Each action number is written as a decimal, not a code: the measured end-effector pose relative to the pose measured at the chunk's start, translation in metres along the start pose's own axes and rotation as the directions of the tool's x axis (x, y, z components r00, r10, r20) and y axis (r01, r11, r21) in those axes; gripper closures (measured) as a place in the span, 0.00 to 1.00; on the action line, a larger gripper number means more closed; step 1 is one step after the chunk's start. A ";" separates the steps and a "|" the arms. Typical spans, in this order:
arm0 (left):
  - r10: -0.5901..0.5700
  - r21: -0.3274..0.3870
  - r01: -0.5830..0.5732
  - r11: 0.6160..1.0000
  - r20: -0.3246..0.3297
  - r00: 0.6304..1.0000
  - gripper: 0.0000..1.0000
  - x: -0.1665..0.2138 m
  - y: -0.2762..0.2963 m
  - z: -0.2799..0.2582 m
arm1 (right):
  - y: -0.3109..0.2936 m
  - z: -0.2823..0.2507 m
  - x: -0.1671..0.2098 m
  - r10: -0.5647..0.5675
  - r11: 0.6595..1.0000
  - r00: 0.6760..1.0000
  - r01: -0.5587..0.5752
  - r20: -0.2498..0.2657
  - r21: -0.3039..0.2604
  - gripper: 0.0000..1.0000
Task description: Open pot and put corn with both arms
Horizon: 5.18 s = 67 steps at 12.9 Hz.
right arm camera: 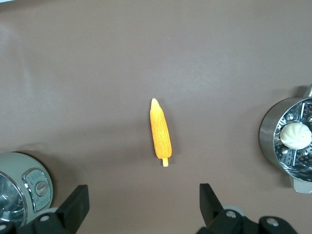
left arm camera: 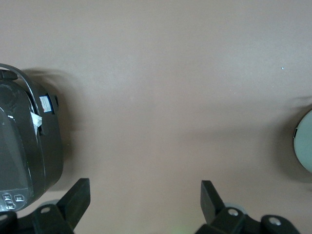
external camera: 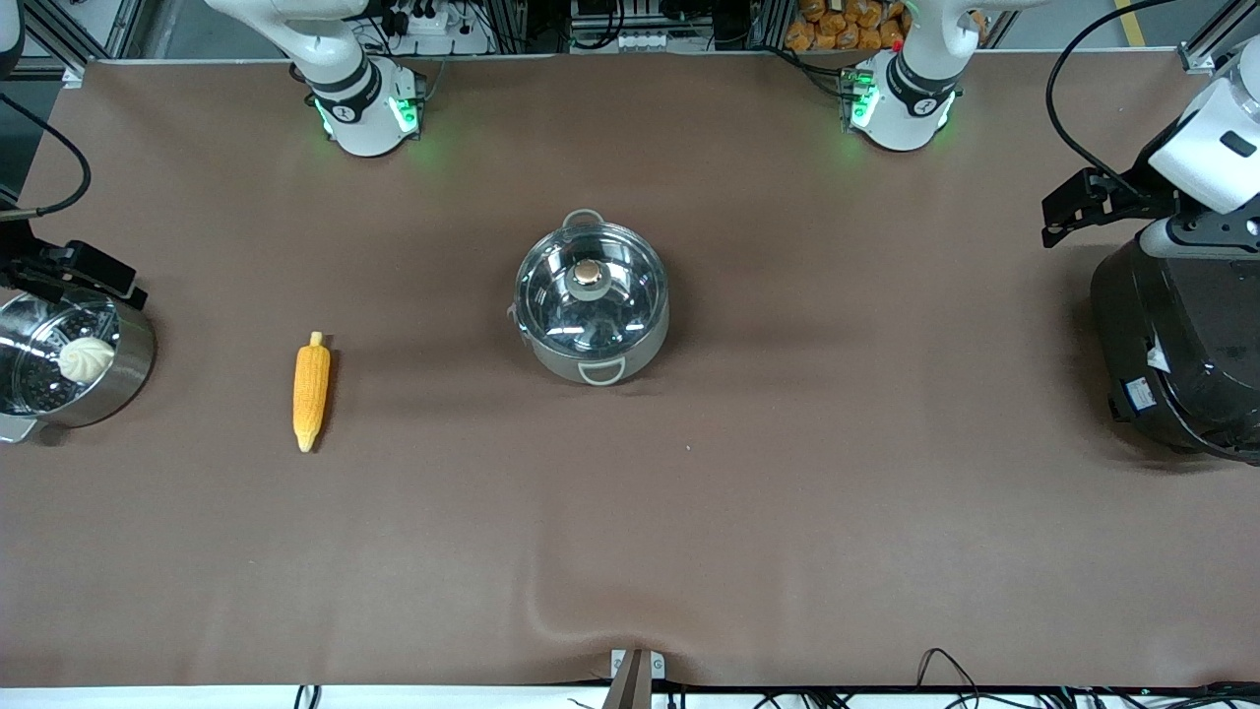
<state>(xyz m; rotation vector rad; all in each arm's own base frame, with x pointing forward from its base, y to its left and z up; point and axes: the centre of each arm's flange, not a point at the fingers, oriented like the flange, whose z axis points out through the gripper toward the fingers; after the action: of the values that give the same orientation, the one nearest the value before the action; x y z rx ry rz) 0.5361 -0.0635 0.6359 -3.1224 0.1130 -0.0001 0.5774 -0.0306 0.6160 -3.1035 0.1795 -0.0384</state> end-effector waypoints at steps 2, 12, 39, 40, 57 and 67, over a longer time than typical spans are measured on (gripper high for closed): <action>-0.002 0.000 0.002 1.000 0.001 1.000 0.00 0.000 -0.001 0.001 | 0.000 0.001 -0.001 0.000 1.000 1.000 0.000 0.007 0.000 0.00; -0.100 0.011 0.100 0.995 0.075 0.992 0.00 0.022 0.125 0.048 | -0.001 0.028 -0.002 -0.001 1.000 0.999 0.001 0.052 -0.003 0.00; -0.332 -0.077 0.336 0.939 0.060 0.941 0.43 -0.064 0.536 0.271 | 0.029 0.420 -0.015 -0.162 0.987 0.985 0.161 -0.060 -0.031 0.00; -0.334 -0.074 0.338 0.938 0.062 0.940 0.45 -0.065 0.537 0.272 | 0.027 0.423 -0.018 -0.164 0.986 0.985 0.163 -0.053 -0.027 0.00; -0.338 -0.017 0.340 0.940 0.078 0.938 0.51 -0.073 0.532 0.252 | -0.002 0.370 -0.008 -0.143 0.988 0.987 0.139 0.073 0.068 0.63; -0.297 0.032 0.295 0.955 0.077 0.952 0.51 -0.011 0.368 0.135 | -0.107 0.195 0.028 -0.094 0.988 0.985 0.075 0.144 0.133 0.63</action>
<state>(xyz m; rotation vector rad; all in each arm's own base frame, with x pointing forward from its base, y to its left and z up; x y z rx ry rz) 0.4989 -0.4277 0.4944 -3.0788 -0.3550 0.1198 0.6230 0.0781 0.4252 -2.9685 0.0385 0.1734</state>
